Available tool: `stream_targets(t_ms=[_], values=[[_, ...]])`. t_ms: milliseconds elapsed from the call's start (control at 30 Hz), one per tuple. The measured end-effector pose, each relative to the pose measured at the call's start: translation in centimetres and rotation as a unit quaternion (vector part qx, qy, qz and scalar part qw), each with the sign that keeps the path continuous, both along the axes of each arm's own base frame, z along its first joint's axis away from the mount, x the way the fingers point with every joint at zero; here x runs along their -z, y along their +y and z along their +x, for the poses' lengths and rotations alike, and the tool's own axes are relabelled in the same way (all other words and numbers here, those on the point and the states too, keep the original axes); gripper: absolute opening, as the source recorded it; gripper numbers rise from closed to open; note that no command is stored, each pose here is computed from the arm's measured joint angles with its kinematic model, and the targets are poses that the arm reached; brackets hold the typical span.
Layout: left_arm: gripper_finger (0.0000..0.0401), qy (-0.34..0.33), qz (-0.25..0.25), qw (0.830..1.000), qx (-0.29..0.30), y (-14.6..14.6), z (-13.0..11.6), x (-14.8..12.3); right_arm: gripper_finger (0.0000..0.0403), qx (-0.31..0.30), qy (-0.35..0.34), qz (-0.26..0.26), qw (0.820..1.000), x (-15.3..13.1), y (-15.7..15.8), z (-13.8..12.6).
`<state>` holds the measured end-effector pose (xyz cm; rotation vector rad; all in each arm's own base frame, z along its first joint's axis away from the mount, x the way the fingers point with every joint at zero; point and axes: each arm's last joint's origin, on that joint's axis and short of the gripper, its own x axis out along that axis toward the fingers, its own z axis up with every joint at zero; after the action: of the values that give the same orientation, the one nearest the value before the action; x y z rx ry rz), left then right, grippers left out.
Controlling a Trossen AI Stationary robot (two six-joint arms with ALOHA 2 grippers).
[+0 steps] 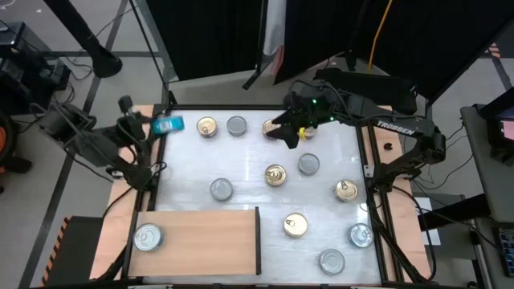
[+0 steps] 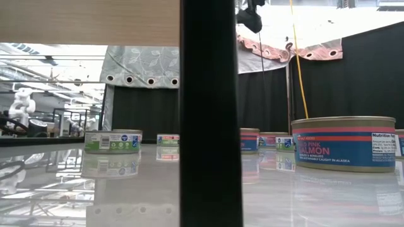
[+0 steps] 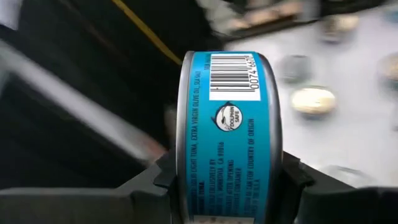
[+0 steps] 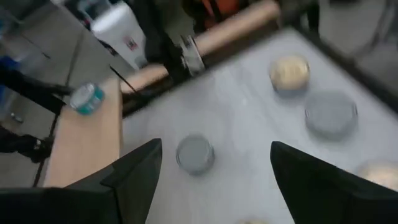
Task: Stack canned seafood by type on shelf
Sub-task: Stack the top yellow blue tuna can on top of the yellow blue tuna can on the shelf
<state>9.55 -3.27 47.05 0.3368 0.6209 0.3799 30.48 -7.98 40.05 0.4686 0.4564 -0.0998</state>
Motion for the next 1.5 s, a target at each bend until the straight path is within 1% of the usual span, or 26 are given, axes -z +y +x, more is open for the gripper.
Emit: stream_targets(t_ms=[67, 100, 133, 167, 233, 300, 333, 533, 633, 733, 867, 1000, 1133, 1200, 1300, 1500], values=[[0.0151, 0.014, -0.053, 0.998, 0.020, -0.3, 0.1, 0.3, 0.0291, -0.020, -0.063, -0.053, 0.996, -1.2, 0.8, 0.7], [0.0151, 0.023, -0.067, 0.997, 0.029, -0.5, 0.3, 0.4, 0.0291, -0.025, -0.099, -0.081, 0.991, -1.8, 1.4, 1.2], [0.0151, 0.029, -0.075, 0.996, 0.033, -0.7, 0.5, 0.5, 0.0291, -0.031, -0.142, -0.109, 0.983, -2.5, 1.9, 1.8], [0.0151, 0.030, -0.080, 0.996, 0.034, -0.9, 0.7, 0.6, 0.0291, -0.035, -0.192, -0.134, 0.972, -3.2, 2.4, 2.6], [0.0151, 0.026, -0.085, 0.996, 0.033, -1.1, 1.1, 0.5, 0.0291, -0.045, -0.270, -0.166, 0.947, -3.9, 3.2, 3.9], [0.0151, 0.020, -0.092, 0.995, 0.036, -1.2, 1.3, 0.5, 0.0292, -0.053, -0.317, -0.182, 0.929, -4.1, 4.1, 5.7], [0.0151, 0.018, -0.096, 0.995, 0.038, -1.3, 1.4, 0.4, 0.0294, -0.059, -0.321, -0.190, 0.926, -4.1, 4.5, 6.7], [0.0151, -0.004, -0.112, 0.993, 0.039, -1.5, 1.7, 0.2, 0.0313, -0.125, -0.309, -0.232, 0.914, -4.8, 6.5, 12.7], [0.0151, -0.007, -0.119, 0.992, 0.035, -1.5, 1.7, 0.1, 0.0316, -0.137, -0.283, -0.246, 0.917, -5.0, 6.7, 14.7], [0.0151, -0.005, -0.124, 0.992, 0.039, -1.6, 1.8, 0.2, 0.0316, -0.147, -0.252, -0.252, 0.923, -4.7, 6.7, 16.1], [0.0151, -0.008, -0.127, 0.991, 0.043, -1.6, 1.8, 0.1, 0.0316, -0.154, -0.231, -0.243, 0.930, -3.6, 6.5, 17.4], [0.0151, -0.013, -0.130, 0.990, 0.043, -1.7, 1.9, 0.0, 0.0316, -0.159, -0.213, -0.236, 0.935, -2.3, 6.6, 18.2], [0.0151, -0.012, -0.125, 0.991, 0.048, -1.8, 2.0, 0.0, 0.0313, -0.154, -0.208, -0.237, 0.936, -1.9, 6.7, 18.5], [0.0151, -0.019, -0.123, 0.991, 0.054, -1.8, 2.2, -0.1, 0.0304, -0.154, -0.209, -0.236, 0.936, -1.9, 6.7, 18.5], [0.0151, -0.020, -0.117, 0.991, 0.059, -1.9, 2.3, -0.2, 0.0277, -0.154, -0.210, -0.236, 0.936, -1.9, 6.7, 18.5], [0.0151, -0.022, -0.118, 0.991, 0.056, -2.1, 2.6, -0.2, 0.0193, -0.156, -0.212, -0.242, 0.934, -2.0, 6.7, 18.5]])
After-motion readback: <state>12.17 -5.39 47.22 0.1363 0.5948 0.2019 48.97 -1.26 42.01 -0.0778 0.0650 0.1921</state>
